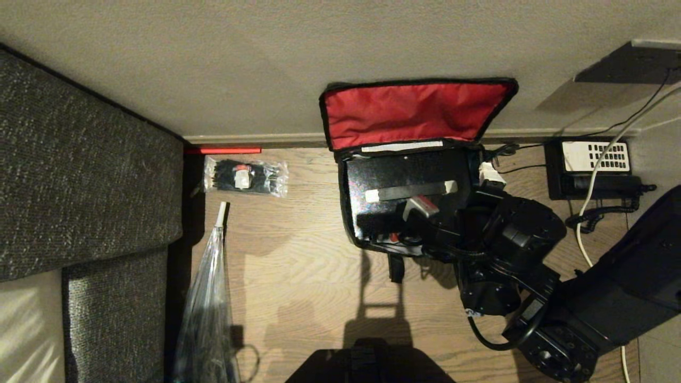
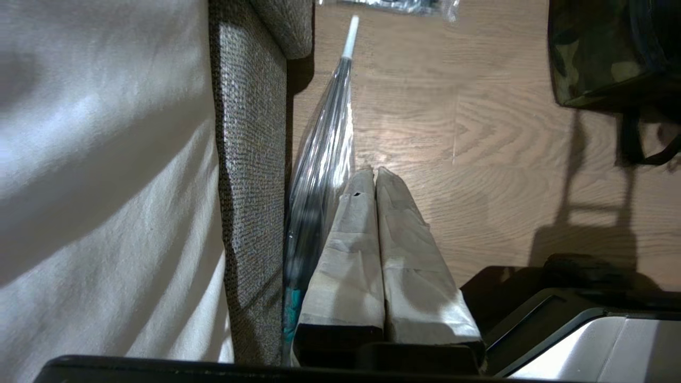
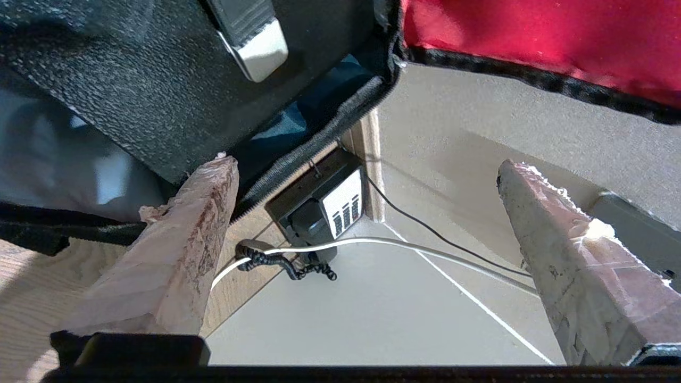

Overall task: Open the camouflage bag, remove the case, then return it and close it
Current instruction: Grip the handle

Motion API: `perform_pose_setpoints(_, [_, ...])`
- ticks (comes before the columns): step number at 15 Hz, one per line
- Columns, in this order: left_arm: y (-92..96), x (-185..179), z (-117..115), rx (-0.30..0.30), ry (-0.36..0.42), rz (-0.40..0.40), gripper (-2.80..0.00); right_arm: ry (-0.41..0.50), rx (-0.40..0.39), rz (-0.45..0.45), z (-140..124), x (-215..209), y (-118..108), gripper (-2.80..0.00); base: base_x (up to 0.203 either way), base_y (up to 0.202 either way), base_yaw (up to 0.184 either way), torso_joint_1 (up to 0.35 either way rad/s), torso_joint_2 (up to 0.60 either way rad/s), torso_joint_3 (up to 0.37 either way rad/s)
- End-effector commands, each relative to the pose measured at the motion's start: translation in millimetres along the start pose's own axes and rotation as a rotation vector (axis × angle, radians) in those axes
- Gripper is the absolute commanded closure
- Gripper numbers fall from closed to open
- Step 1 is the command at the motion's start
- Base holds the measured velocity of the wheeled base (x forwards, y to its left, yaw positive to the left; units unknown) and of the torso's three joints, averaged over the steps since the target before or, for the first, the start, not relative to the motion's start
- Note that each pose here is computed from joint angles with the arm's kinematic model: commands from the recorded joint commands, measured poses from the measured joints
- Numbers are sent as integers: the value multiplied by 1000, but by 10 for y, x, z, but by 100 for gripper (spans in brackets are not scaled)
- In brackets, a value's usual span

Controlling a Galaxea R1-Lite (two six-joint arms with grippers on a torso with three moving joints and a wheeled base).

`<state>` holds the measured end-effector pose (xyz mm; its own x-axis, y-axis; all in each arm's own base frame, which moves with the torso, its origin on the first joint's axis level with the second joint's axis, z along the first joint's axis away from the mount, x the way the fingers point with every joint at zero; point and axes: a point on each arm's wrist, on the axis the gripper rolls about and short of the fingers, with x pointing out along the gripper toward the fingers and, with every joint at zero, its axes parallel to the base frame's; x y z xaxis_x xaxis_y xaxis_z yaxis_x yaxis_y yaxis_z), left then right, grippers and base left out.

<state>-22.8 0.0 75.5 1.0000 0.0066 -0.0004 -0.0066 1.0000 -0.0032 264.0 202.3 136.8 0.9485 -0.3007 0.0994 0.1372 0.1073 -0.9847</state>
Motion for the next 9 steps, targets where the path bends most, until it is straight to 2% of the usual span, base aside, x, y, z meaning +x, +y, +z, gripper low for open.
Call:
perform_pose_setpoints(1, [0,0,-5,-3,0,1,0,4,-6,-1,8,-1,14,-280,0,0,0,4,7,113])
perform_pose_setpoints(9, [0,0,-5,-3,0,1,0,-12,-20,19,66,-30,139,-280,0,0,0,2,2,200])
